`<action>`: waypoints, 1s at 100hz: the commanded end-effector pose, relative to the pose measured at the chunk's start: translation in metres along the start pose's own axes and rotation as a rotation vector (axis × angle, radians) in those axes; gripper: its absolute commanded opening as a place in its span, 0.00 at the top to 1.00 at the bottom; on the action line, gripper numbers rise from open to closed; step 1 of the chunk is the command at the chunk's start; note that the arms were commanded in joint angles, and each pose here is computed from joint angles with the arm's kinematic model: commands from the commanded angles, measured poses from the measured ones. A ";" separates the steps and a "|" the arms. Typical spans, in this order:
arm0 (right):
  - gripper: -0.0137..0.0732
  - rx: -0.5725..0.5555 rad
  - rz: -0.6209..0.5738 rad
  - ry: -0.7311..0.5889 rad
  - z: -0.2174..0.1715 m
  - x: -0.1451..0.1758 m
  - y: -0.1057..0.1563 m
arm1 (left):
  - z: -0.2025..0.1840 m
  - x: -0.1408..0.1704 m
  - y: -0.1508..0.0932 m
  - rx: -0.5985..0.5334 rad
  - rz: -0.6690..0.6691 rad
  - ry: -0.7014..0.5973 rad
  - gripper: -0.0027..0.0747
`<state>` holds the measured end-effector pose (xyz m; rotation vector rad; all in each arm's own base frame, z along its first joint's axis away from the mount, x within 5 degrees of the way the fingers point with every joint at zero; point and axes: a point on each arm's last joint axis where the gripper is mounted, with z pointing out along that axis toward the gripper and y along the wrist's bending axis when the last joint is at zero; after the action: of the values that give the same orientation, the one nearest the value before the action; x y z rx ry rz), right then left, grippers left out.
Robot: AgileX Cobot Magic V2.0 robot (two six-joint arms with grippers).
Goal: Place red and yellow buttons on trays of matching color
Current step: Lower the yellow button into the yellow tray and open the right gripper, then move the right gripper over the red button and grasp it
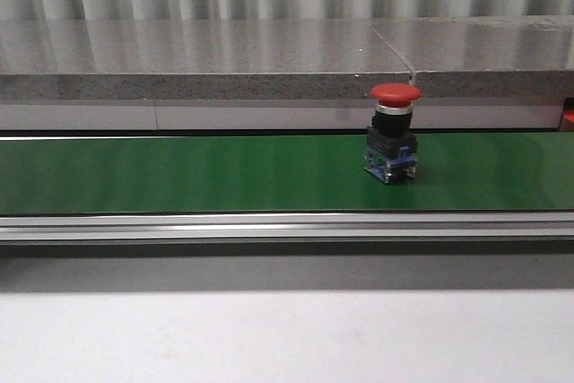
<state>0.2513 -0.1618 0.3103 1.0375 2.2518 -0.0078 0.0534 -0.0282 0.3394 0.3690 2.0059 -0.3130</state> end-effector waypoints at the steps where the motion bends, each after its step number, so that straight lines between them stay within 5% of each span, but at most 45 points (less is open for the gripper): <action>1: 0.24 -0.059 -0.083 -0.064 -0.023 0.000 0.021 | -0.003 -0.013 -0.001 0.013 -0.010 -0.089 0.99; 43: 0.24 -0.242 -0.445 0.064 -0.038 0.050 0.100 | -0.003 -0.013 -0.001 0.013 -0.010 -0.089 0.99; 100: 0.24 -0.474 -1.023 0.348 -0.039 0.094 0.168 | -0.003 -0.013 -0.001 0.013 -0.010 -0.089 0.99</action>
<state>0.2963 0.0184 0.3145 -0.2963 2.7341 0.2269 0.0534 -0.0282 0.3394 0.3690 2.0059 -0.3130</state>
